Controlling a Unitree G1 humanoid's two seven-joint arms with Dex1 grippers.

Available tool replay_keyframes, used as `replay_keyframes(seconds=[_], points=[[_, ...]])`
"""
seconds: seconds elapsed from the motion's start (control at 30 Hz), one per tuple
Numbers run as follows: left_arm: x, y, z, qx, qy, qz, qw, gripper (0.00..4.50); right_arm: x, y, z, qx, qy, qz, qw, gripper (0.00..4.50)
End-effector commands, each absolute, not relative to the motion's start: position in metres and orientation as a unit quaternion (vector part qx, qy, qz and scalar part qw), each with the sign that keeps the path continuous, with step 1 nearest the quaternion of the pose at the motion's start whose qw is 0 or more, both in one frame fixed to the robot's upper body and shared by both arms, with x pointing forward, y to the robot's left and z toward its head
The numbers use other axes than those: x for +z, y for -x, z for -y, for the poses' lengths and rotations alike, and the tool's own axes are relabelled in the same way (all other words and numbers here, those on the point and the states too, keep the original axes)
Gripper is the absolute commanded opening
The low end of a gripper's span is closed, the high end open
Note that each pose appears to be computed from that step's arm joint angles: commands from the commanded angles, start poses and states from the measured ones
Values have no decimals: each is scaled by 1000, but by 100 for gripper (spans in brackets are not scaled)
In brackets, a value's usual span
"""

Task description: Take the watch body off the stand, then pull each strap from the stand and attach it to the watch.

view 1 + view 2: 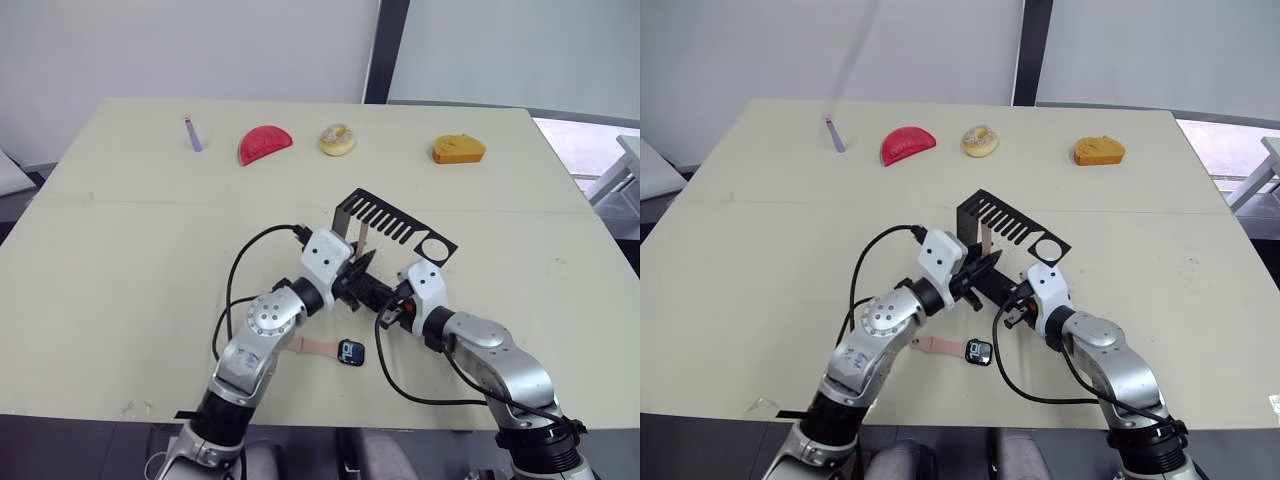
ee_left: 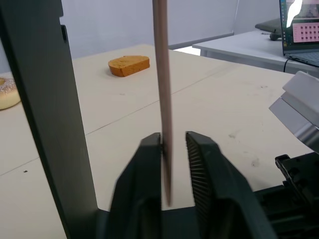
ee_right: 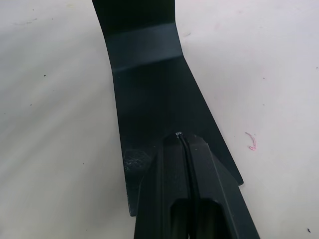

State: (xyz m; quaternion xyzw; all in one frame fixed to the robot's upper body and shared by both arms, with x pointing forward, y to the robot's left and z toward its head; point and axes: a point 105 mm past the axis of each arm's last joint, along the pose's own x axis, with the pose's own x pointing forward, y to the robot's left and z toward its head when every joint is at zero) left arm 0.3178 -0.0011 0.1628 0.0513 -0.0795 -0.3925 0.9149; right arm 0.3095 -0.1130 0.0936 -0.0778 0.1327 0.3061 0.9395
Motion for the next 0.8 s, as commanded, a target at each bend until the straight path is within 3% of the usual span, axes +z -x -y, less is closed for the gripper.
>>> replay_keyframes(seconds=[0.03,0.53,0.8], points=[[180,-316,5,-395,-46,117,910,3,77,-308,123,278,80,-171,942,0],[193,-299,-9,-419,-46,155,893,3,74,-308,124,280,84,-176,940,0],[192,-290,-33,-437,-49,138,887,3,77,-308,126,282,92,-169,940,0]])
